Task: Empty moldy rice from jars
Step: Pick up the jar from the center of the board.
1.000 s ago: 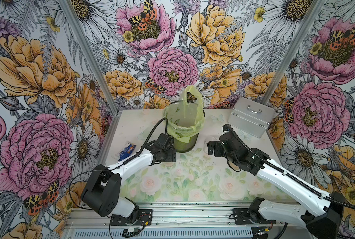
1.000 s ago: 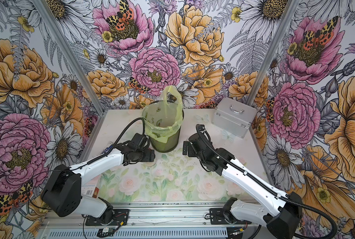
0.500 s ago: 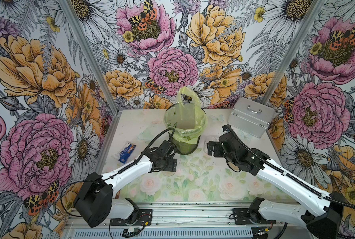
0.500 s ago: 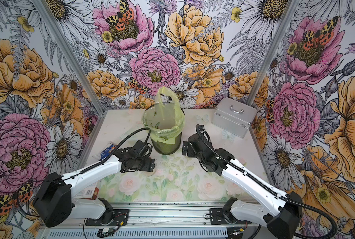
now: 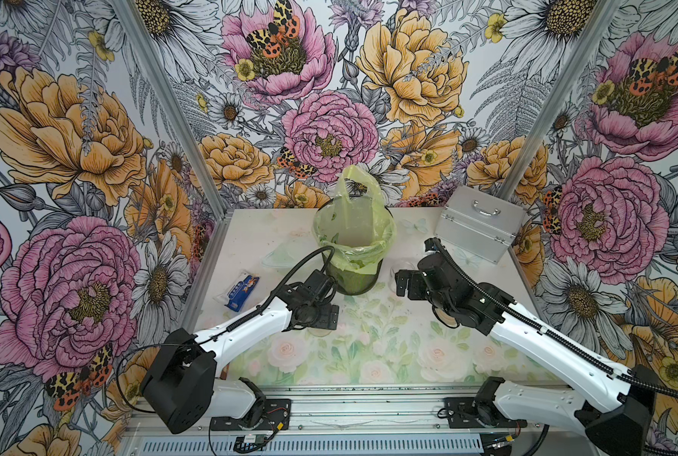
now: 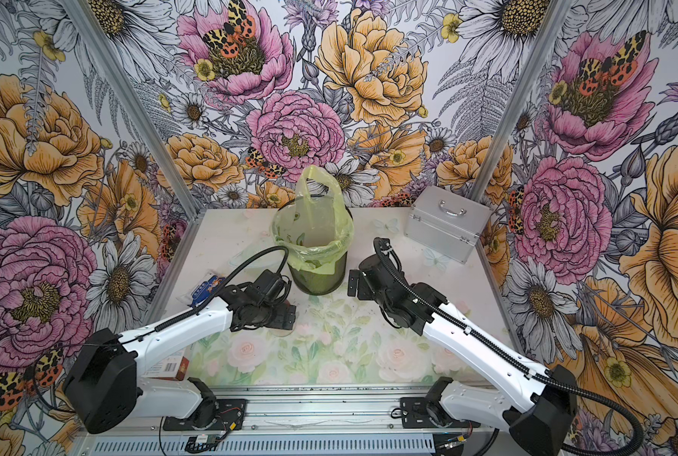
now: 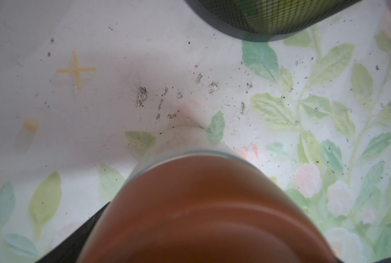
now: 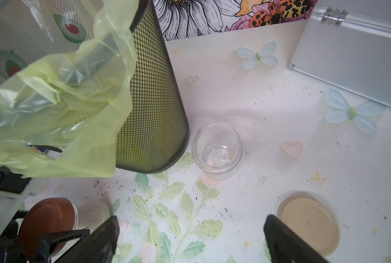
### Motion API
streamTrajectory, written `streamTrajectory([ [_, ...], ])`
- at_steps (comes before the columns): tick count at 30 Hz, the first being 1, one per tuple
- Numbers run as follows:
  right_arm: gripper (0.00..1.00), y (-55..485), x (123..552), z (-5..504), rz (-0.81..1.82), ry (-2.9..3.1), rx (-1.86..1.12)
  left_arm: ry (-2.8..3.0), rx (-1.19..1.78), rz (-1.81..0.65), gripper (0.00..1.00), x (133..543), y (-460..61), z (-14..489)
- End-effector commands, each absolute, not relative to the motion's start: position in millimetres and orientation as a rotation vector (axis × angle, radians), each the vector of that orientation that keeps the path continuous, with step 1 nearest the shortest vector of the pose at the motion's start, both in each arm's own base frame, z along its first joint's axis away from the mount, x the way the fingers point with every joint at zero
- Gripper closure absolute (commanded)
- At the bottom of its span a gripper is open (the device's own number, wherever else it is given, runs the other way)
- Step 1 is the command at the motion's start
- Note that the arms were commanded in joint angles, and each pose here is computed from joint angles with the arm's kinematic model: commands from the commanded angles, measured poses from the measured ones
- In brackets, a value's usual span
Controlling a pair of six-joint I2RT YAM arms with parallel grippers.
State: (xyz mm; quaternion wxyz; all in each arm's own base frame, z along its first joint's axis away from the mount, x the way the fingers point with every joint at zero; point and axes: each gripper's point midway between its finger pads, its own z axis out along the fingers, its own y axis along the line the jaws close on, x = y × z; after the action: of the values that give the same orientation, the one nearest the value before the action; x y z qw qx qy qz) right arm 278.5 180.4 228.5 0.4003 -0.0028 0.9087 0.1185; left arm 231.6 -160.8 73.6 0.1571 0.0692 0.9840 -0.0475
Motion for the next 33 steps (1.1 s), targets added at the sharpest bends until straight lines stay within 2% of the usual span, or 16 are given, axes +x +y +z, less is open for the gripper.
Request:
streamTrajectory([
  [1, 0.0, 185.5, 280.3, 231.3, 0.314, 2.294, 0.004, 2.77, 0.21, -0.128, 0.01, 239.0, -160.7, 87.2],
  [11, 0.0, 185.5, 279.8, 231.2, 0.312, 2.293, 0.0, 2.769, 0.236, -0.123, 0.01, 252.6, -168.4, 86.0],
  [21, 0.0, 182.8, 278.2, 229.5, 0.307, 2.294, 0.005, 2.813, 0.206, -0.144, 0.03, 248.0, -163.0, 69.7],
  [25, 0.0, 182.6, 277.9, 227.4, 0.305, 2.299, 0.007, 2.802, 0.206, -0.156, 0.1, 249.7, -163.7, 73.5],
  [33, 0.0, 183.6, 278.5, 230.3, 0.311, 2.294, 0.009, 2.773, 0.189, -0.21, 0.42, 246.7, -164.8, 84.9],
])
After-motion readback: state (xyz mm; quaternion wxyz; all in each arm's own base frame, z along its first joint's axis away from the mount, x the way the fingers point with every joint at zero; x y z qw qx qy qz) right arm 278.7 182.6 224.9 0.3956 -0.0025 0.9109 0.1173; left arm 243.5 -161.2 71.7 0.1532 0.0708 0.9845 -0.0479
